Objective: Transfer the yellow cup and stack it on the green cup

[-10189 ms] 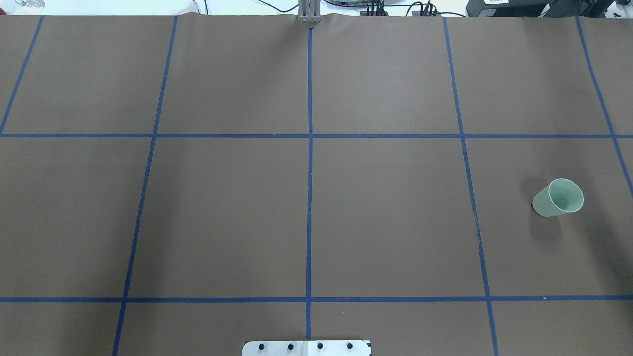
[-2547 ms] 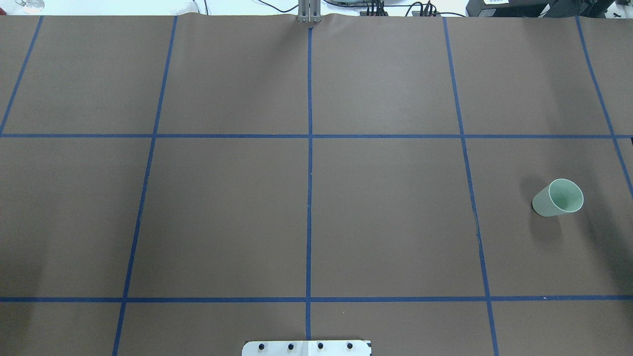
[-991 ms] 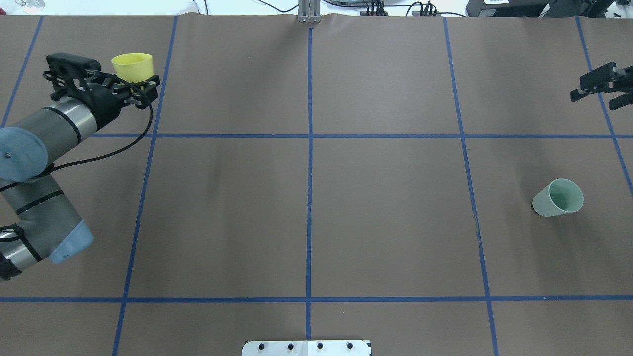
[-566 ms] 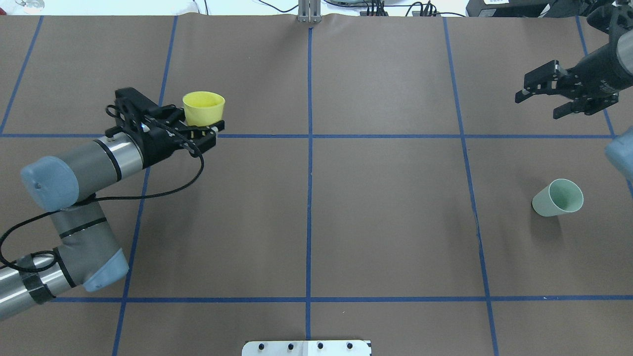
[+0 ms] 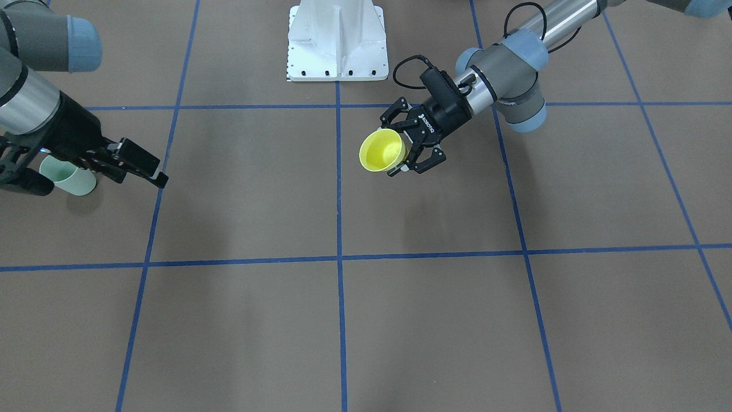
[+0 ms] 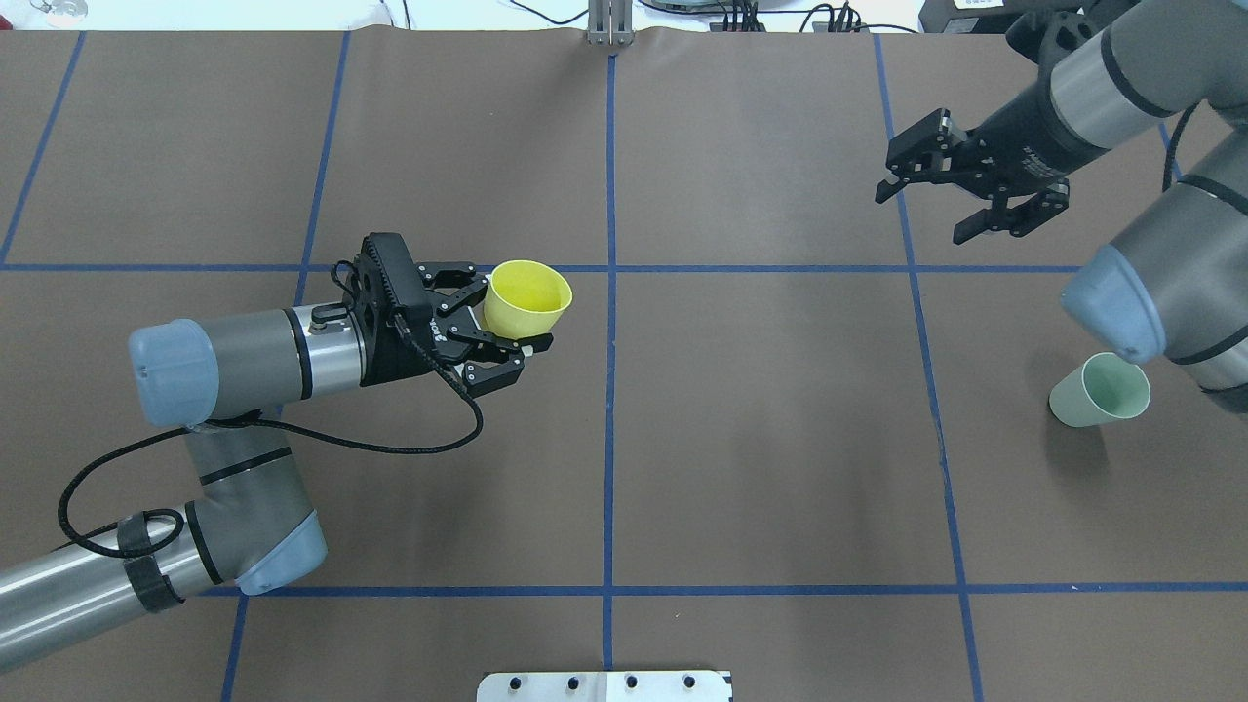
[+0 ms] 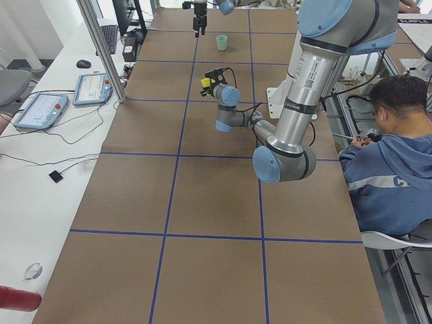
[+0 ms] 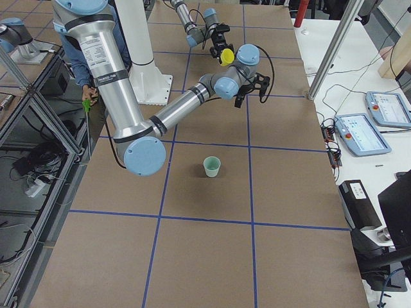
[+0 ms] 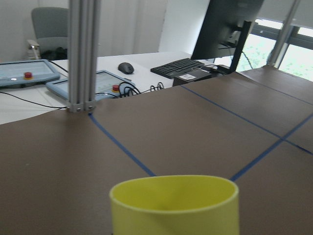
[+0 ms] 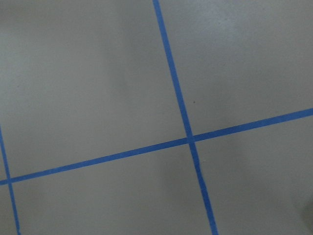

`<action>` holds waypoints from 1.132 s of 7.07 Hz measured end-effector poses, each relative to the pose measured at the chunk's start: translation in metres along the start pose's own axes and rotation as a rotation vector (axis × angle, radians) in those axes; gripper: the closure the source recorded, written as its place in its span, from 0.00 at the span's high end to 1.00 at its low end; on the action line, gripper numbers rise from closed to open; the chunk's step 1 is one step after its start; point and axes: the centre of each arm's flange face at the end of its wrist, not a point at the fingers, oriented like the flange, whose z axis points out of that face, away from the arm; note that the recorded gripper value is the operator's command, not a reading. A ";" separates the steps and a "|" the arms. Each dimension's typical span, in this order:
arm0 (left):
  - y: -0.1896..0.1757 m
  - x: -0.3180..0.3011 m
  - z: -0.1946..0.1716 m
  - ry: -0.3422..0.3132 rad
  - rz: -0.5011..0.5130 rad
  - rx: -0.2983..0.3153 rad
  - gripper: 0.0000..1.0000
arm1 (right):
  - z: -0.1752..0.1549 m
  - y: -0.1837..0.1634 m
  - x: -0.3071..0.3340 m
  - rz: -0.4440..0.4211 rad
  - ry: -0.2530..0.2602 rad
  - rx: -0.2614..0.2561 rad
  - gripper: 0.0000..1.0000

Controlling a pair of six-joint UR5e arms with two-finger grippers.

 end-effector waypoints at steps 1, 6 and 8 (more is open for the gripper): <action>-0.005 0.011 0.010 0.012 0.001 0.017 0.00 | 0.005 0.010 -0.020 0.015 -0.011 -0.016 1.00; -0.030 0.078 0.073 0.056 -0.038 0.098 0.00 | 0.018 0.040 -0.062 0.055 -0.036 -0.060 1.00; -0.029 0.079 0.088 0.085 0.010 0.175 0.00 | 0.025 0.058 -0.071 0.046 -0.043 -0.092 1.00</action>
